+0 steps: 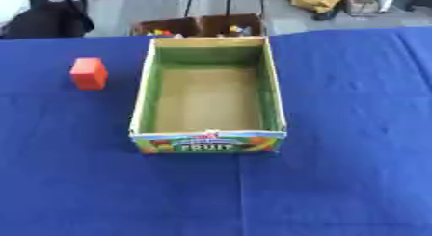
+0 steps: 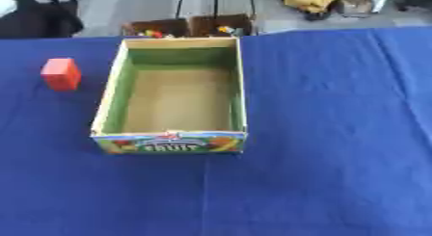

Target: Pick up objects on the table and place them in the box.

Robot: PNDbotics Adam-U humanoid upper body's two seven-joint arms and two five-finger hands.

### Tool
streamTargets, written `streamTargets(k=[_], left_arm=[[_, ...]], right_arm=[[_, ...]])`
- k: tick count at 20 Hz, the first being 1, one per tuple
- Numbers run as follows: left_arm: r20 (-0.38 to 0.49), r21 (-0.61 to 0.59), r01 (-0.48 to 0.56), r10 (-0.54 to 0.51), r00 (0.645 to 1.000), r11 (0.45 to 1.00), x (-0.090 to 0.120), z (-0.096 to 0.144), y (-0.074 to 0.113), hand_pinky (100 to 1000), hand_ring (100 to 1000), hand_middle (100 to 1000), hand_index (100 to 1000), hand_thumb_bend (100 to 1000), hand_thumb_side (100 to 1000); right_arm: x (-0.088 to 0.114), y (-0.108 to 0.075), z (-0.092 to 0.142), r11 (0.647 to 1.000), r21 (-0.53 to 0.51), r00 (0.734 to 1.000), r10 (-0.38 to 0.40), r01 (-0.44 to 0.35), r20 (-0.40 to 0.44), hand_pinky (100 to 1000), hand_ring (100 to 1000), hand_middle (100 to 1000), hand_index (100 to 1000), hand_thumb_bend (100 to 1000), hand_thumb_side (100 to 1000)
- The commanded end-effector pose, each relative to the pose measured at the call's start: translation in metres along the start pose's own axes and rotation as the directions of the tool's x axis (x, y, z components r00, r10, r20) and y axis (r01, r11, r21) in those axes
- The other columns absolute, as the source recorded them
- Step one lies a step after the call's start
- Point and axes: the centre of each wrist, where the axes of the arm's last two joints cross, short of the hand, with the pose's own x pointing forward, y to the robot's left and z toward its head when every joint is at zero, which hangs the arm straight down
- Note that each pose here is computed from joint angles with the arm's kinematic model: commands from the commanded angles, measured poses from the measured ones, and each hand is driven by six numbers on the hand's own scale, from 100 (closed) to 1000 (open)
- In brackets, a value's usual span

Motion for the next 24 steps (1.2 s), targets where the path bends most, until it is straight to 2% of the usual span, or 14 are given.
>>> streamTargets(k=[1,16,22,24], left_arm=[[0.014,-0.041,0.056,-0.056,0.998,0.998,-0.002,0.002,0.012,845,966,976,1000,100,1000],[0.111,-0.192,0.095,-0.075,0.991,0.977,0.005,-0.005,0.02,910,1000,995,1000,100,1000],[0.079,-0.215,0.09,-0.074,0.994,0.973,0.009,-0.011,0.034,942,1000,990,1000,100,1000],[0.065,-0.2,0.087,-0.075,0.995,0.976,0.011,-0.013,0.038,940,1000,978,1000,141,1000]], right_arm=[[0.003,-0.004,-0.01,1.0,0.001,0.999,0.0,0.0,0.038,571,670,575,800,100,1000],[0.003,-0.003,-0.01,1.0,-0.001,0.999,-0.004,0.004,0.034,572,670,570,797,100,1000],[0.003,-0.003,-0.01,1.0,-0.001,1.0,-0.006,0.006,0.03,572,670,567,797,100,1000],[0.003,-0.003,-0.009,1.0,0.0,1.0,-0.006,0.006,0.028,572,670,567,796,100,1000]])
